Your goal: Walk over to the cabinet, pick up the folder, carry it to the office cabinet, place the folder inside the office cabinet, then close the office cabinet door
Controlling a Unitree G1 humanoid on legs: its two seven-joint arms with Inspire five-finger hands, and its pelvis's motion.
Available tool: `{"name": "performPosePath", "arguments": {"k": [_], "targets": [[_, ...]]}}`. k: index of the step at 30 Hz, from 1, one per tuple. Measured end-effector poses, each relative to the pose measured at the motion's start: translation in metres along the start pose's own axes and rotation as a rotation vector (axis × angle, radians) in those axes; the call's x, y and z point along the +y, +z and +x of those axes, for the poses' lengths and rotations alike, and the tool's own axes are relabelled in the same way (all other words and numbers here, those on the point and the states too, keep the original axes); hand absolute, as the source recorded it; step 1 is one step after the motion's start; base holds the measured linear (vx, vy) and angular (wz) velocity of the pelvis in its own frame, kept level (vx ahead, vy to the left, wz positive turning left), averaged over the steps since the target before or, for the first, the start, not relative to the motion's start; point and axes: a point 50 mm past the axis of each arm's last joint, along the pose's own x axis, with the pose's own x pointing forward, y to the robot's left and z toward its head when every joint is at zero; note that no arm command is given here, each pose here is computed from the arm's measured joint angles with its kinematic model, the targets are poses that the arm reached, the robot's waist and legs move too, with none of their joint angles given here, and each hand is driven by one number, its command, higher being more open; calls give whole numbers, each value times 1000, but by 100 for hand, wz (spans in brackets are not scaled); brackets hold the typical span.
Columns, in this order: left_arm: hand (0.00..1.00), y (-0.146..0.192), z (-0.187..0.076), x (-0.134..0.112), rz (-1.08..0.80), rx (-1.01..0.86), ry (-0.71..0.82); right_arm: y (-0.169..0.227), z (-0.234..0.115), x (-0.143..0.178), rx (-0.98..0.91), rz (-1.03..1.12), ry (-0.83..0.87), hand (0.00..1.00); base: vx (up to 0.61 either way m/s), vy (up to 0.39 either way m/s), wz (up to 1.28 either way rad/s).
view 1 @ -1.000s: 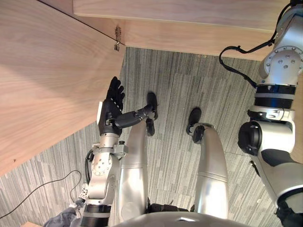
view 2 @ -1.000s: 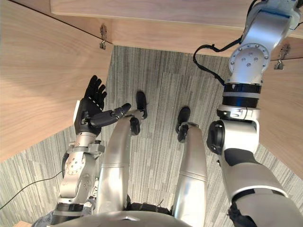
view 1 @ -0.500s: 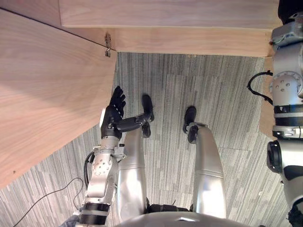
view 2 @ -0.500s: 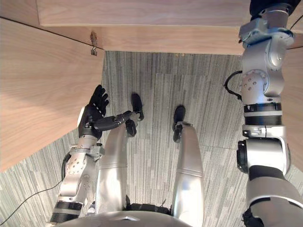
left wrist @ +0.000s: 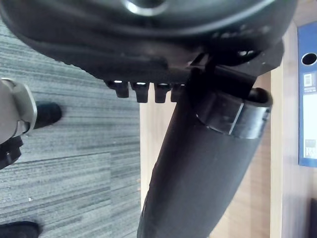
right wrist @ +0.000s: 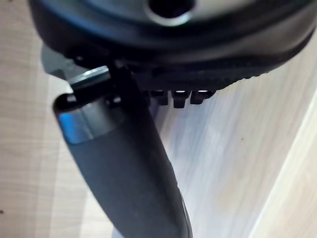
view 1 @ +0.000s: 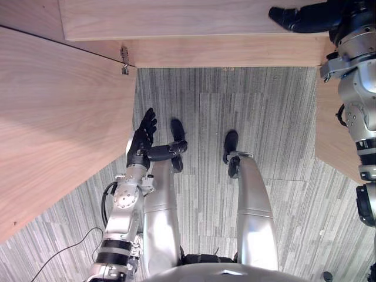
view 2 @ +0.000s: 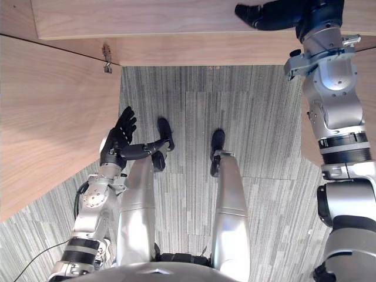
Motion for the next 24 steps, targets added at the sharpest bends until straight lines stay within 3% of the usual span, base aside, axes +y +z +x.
{"name": "performPosePath", "arguments": {"k": [4, 9, 24], "targets": [[100, 9, 11, 7, 46, -24, -8, -7, -6, 6, 31, -150, 74, 100, 2, 5, -1], [100, 18, 19, 13, 74, -54, -15, -11, -9, 7, 44, -136, 104, 100, 0, 0, 0], [100, 20, 14, 15, 76, -63, -44, -20, -35, 26, 84, 152, 277, 100, 8, 5, -2]]}}
